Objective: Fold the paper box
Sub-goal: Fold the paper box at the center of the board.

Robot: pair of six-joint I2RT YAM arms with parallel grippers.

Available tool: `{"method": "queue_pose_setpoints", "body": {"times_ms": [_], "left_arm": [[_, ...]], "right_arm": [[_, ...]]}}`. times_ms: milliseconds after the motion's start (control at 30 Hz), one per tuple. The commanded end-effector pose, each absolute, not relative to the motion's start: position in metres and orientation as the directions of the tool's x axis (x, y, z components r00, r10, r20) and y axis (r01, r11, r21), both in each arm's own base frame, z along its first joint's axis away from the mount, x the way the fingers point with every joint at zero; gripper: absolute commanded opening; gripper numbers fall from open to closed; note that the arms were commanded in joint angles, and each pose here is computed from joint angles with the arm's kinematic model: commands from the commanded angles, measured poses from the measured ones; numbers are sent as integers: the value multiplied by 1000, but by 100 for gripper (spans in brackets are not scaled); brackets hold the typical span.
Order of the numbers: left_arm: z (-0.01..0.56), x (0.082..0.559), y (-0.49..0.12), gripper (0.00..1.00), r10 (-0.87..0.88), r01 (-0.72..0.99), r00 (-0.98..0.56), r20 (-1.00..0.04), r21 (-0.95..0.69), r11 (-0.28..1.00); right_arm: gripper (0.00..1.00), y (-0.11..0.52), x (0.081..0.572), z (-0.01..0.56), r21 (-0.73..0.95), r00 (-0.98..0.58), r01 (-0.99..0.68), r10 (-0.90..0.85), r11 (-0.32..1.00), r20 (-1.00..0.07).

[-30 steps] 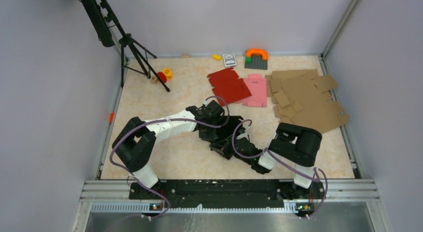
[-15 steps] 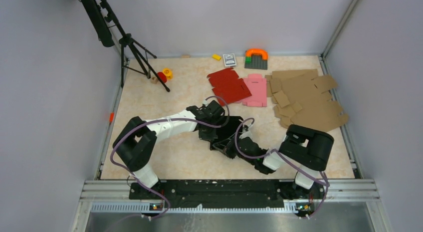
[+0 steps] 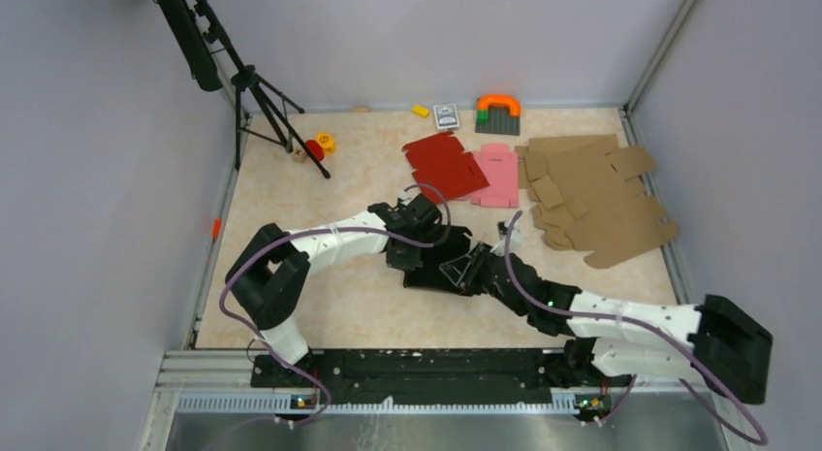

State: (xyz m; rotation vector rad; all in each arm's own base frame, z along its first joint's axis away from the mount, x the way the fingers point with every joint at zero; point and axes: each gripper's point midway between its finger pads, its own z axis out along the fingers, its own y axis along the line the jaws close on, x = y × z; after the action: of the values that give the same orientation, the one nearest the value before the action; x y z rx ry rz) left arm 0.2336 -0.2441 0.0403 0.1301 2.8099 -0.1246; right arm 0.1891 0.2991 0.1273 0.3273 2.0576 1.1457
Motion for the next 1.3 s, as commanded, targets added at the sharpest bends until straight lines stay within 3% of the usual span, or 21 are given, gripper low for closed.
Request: {"method": "queue_pose_setpoints", "body": {"times_ms": [0,300,500,733,967,1133,1267], "left_arm": [[32,234,-225,0,159,144,-936,-316,69,987],[27,235,-218,0,231,168,-925,-301,219,961],[32,236,-212,0,274,166,-909,-314,331,929],[27,231,-223,0,284,200,-911,-301,281,939],[35,234,-230,0,291,217,-903,-318,249,944],[35,232,-232,0,295,229,-902,-316,230,946],[34,231,-234,0,292,232,-901,-320,213,949]], "right_arm": [[30,225,187,107,501,-654,-87,330,861,-681],[34,164,170,83,481,-682,23,366,876,-633],[53,184,166,69,523,-727,-18,348,852,-592],[64,218,176,75,612,-722,-101,365,785,-588],[69,216,190,87,605,-669,-101,397,789,-629],[71,210,200,100,705,-643,-125,485,698,-593],[74,212,208,97,679,-665,-133,443,722,-602]]}}
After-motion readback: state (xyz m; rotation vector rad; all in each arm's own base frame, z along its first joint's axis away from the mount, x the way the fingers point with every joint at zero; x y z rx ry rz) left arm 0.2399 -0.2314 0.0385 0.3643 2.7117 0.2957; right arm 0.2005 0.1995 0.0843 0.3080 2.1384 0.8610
